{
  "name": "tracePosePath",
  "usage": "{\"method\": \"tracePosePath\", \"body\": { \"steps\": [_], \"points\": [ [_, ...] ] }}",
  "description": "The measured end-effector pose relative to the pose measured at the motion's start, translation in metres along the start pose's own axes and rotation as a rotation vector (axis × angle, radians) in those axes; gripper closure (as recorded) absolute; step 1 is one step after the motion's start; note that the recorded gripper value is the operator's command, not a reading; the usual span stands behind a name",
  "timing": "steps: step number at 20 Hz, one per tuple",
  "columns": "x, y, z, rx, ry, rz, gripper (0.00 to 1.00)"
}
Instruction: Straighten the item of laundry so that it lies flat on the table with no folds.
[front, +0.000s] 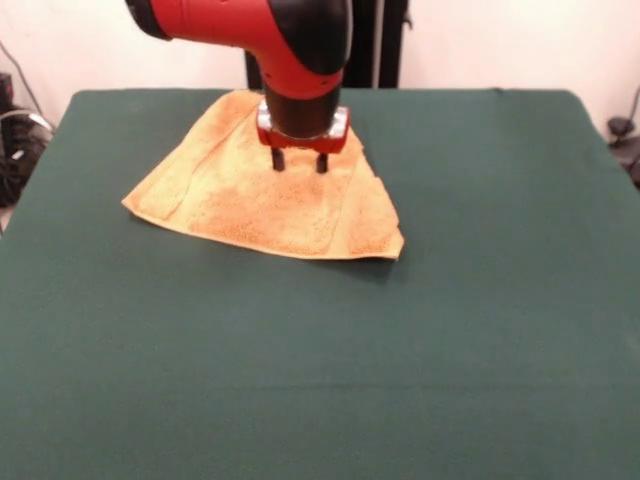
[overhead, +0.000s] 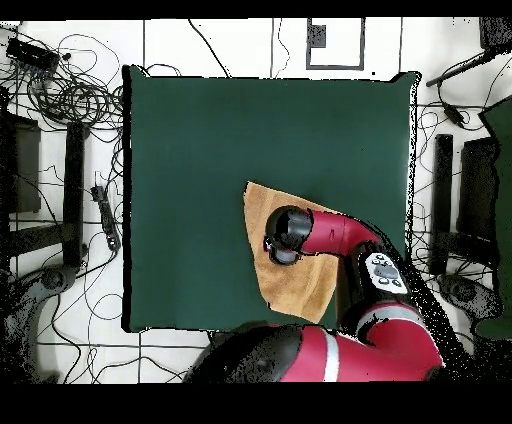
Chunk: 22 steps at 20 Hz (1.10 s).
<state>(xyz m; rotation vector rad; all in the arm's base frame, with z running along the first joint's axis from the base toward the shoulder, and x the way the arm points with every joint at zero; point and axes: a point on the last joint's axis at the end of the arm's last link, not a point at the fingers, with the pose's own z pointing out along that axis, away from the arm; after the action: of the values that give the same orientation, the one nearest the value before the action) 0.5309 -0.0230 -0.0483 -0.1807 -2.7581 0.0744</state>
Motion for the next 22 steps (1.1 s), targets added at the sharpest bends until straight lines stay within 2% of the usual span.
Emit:
{"method": "tracePosePath", "body": {
  "steps": [8,22],
  "points": [
    [-0.004,0.004,-0.001,0.028,0.032,0.058,0.00],
    [-0.014,0.005,-0.001,0.032,0.116,0.172,0.00]
  ]
}}
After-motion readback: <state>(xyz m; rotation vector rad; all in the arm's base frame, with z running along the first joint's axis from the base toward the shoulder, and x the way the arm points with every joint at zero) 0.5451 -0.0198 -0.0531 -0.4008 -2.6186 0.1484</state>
